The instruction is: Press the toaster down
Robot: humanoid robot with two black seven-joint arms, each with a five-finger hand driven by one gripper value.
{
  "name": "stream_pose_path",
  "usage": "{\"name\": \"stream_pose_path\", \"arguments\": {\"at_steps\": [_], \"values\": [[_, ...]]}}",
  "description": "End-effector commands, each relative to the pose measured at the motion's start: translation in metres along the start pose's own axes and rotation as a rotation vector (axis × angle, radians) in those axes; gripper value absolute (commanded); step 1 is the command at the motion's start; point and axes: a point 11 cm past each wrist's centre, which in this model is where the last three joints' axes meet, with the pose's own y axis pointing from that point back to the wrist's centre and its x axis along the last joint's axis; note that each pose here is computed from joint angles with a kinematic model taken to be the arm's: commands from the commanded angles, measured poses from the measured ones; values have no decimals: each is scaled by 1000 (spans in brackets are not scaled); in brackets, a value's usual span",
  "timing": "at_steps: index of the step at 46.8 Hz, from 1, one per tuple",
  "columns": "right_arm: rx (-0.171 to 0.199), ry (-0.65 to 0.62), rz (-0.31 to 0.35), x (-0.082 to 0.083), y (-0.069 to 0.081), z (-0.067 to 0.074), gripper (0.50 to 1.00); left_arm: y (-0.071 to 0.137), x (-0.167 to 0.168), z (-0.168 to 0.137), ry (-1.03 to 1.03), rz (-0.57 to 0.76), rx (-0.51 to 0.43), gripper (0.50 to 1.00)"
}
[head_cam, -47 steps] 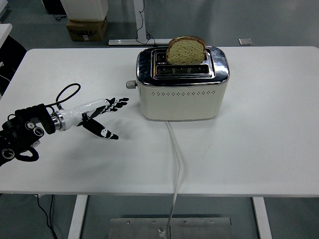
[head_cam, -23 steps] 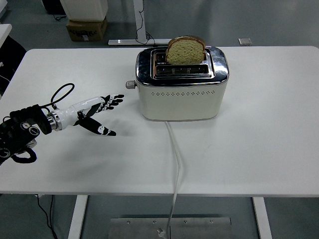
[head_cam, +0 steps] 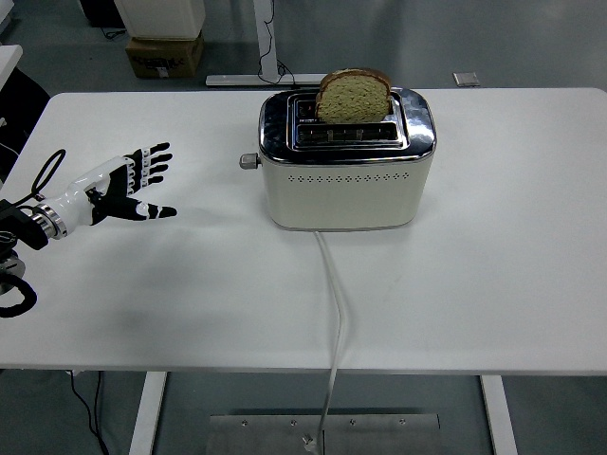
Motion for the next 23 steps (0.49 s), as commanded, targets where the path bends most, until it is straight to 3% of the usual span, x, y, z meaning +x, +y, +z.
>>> {"name": "stream_pose_path", "arguments": {"at_steps": [1, 23], "values": [[0, 0, 0, 0, 0, 0, 998, 2, 5, 2, 38, 23, -16, 1000], [0, 0, 0, 0, 0, 0, 1000, 10, 42, 7, 409, 272, -149, 1000]]}}
